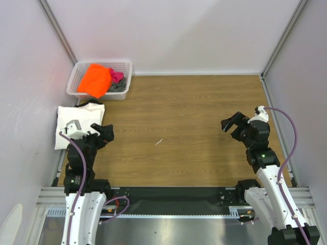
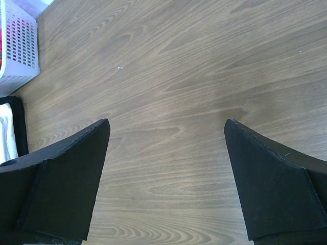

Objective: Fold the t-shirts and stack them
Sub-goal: Neatly place the folded tshirt to the corner

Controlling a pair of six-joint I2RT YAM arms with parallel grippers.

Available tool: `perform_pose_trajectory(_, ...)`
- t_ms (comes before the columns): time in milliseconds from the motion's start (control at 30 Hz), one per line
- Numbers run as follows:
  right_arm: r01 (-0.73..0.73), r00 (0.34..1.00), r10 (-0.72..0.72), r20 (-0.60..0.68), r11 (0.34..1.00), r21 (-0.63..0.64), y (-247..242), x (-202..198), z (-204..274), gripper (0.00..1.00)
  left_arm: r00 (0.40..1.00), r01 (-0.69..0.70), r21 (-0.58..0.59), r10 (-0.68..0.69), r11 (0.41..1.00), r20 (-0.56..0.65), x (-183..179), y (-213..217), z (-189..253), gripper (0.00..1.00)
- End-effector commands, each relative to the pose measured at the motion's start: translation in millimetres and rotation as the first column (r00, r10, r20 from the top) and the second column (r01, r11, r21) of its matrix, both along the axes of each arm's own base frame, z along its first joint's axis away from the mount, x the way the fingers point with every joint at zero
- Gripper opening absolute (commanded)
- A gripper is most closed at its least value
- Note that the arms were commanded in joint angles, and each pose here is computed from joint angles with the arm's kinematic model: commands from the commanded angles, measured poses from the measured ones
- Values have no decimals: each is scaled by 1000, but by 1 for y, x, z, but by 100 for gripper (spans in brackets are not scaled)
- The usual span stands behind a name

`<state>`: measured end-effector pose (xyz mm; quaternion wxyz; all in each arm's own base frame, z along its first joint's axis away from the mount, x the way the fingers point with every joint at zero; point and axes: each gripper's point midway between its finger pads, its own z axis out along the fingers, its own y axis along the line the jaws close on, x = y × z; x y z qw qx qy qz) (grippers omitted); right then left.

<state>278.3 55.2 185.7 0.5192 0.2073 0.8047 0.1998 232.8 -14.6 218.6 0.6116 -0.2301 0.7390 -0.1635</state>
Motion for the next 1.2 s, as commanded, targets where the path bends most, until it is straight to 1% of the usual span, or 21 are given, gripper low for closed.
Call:
perform_pose_trajectory(0, -20, 999, 20, 42, 1000, -4, 3, 1, 14, 100, 1000, -8, -11, 8, 1000, 7, 0, 0, -1, 100)
perform_pose_trajectory(1167, -27, 998, 27, 56, 1000, -9, 3, -4, 19, 100, 1000, -17, -15, 17, 1000, -2, 1, 1, -4, 100)
